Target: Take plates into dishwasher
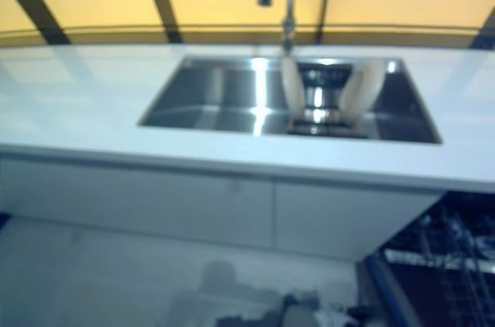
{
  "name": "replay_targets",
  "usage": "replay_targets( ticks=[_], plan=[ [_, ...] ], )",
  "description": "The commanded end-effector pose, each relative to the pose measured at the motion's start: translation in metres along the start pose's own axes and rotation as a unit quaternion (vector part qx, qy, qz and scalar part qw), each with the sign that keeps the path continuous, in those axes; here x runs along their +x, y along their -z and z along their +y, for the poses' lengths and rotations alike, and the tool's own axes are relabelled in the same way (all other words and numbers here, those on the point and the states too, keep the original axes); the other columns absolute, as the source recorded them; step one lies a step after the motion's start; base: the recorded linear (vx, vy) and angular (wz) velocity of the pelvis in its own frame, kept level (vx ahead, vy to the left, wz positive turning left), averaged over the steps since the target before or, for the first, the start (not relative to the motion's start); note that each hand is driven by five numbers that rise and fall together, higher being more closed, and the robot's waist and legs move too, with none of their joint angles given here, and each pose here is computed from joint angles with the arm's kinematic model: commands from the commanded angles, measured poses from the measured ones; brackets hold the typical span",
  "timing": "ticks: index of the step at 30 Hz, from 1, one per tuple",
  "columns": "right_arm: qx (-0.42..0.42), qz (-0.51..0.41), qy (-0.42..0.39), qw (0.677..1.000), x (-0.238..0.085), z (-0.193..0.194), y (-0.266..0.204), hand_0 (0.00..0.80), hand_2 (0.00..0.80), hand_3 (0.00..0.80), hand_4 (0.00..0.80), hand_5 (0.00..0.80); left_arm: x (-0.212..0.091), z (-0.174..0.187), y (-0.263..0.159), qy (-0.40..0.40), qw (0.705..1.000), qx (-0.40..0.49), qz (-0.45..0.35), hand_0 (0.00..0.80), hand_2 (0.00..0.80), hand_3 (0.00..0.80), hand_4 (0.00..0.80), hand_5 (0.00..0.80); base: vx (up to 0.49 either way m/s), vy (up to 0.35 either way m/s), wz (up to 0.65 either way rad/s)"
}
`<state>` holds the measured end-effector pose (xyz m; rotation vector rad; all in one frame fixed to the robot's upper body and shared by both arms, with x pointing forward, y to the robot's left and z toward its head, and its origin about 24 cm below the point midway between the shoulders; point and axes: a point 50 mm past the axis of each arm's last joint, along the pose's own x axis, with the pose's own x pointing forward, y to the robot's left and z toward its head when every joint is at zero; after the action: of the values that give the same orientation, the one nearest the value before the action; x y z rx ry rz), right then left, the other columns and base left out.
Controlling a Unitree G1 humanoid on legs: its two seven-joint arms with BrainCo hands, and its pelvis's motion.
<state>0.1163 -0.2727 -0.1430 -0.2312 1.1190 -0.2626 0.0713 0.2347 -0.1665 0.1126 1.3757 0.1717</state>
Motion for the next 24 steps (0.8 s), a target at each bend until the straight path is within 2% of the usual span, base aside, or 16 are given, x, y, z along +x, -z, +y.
replay_targets(
  ticks=[1,6,15,21,24],
  plan=[
    [0.009,0.000,-0.027,1.000,-0.002,0.020,0.006,0.000,0.000,0.000,0.000,0.000,-0.002,0.022,0.012,-0.034,0.999,0.002,0.008,0.000,0.000,0.000,0.000,0.000,0.119,0.005,0.08],
    [0.013,-0.018,-0.037,0.999,-0.002,0.026,0.000,0.000,0.000,0.000,0.000,0.000,-0.002,0.025,0.008,-0.038,0.999,0.032,0.002,0.000,0.000,0.000,0.000,0.000,0.130,-0.046,-0.03],
    [-0.049,-0.035,-0.103,0.993,-0.001,0.021,-0.018,0.000,0.000,0.000,0.000,0.000,-0.001,0.013,-0.001,-0.022,0.999,0.031,-0.002,0.000,0.000,0.000,0.000,0.000,0.113,-0.100,0.02],
    [-0.103,-0.054,-0.164,0.980,-0.002,0.024,-0.032,0.000,0.000,0.000,0.000,0.000,-0.004,0.031,-0.021,-0.052,0.996,0.066,-0.012,0.000,0.000,0.000,0.000,0.000,0.196,0.102,-0.87],
    [-0.182,-0.071,-0.232,0.953,-0.006,0.032,-0.043,0.000,0.000,0.000,0.000,0.000,-0.008,0.054,-0.029,-0.079,0.996,0.049,-0.016,0.000,0.000,0.000,0.000,0.000,0.096,-0.079,-0.16]
  ],
)
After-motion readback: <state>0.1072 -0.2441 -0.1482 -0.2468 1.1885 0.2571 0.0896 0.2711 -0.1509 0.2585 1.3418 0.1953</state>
